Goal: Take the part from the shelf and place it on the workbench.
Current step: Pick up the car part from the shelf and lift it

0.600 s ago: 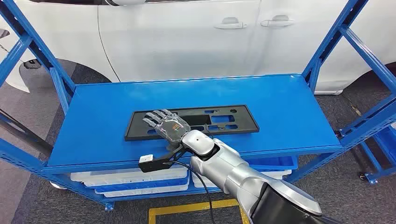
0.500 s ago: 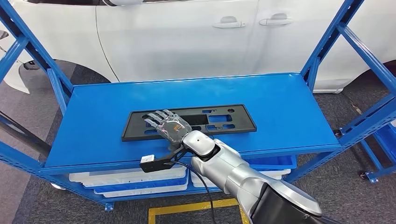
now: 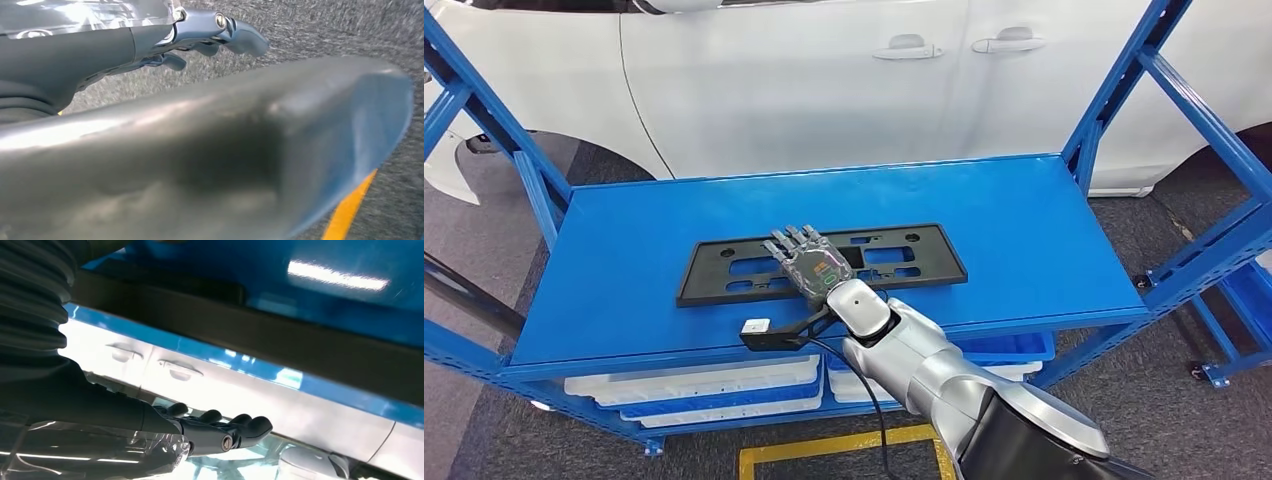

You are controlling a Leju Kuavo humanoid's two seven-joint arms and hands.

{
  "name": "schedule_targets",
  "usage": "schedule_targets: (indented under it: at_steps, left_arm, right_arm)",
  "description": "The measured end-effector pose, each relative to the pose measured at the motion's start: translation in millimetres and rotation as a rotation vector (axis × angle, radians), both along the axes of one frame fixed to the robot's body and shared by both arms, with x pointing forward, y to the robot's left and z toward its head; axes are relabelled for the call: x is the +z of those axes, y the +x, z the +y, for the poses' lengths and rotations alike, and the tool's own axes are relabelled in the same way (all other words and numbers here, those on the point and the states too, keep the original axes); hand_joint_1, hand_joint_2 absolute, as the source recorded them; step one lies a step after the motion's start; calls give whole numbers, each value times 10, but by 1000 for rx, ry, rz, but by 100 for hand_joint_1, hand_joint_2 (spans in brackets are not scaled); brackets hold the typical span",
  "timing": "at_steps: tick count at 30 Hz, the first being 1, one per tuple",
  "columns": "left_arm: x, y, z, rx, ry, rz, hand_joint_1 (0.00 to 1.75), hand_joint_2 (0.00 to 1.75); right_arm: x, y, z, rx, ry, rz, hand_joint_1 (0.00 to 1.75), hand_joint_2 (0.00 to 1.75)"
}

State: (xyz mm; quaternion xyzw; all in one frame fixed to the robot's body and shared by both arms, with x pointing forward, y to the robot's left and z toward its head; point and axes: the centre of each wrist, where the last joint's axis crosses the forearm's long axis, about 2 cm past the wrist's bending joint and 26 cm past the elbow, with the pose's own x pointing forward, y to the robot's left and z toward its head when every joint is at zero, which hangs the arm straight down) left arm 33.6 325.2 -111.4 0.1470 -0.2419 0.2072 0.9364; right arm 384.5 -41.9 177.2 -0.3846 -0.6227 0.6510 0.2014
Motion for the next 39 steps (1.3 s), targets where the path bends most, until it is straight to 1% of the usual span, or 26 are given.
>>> schedule_targets:
  at_steps: [2, 6, 8, 11, 19, 23, 28, 32, 36, 39]
  left_arm:
    - [1, 6, 2, -4, 1, -4, 0, 0]
    - [2, 15, 11, -11, 7, -16, 0, 0]
    - [3, 17, 19, -13, 8, -18, 0, 0]
    - [4, 25, 32, -16, 8, -23, 0, 0]
    - [8, 53, 53, -29, 16, -79, 0, 0]
    - [9, 51, 76, -41, 23, -108, 0, 175]
    - [10, 54, 93, -36, 23, -132, 0, 175]
    - [12, 66, 96, 2, 18, -125, 0, 175]
    - [11, 67, 88, 41, 8, -114, 0, 175]
    - [10, 62, 80, 58, 4, -111, 0, 175]
  right_arm:
    - [-12, 12, -25, -25, -14, -7, 3, 175]
    - [-20, 49, -81, -65, -55, -14, 171, 175]
    - [-44, 59, -117, -84, -78, -9, 175, 175]
    - [-56, 82, -159, -107, -107, 2, 175, 175]
    - [20, 163, -213, -131, -119, 9, 175, 175]
    - [30, 185, -242, -135, -105, 17, 175, 175]
    - [50, 207, -269, -127, -61, 17, 175, 175]
    - [97, 219, -258, -82, 19, 11, 175, 175]
    - [217, 229, -185, -15, 152, 3, 175, 175]
    - [291, 237, -154, 27, 283, 46, 175, 175]
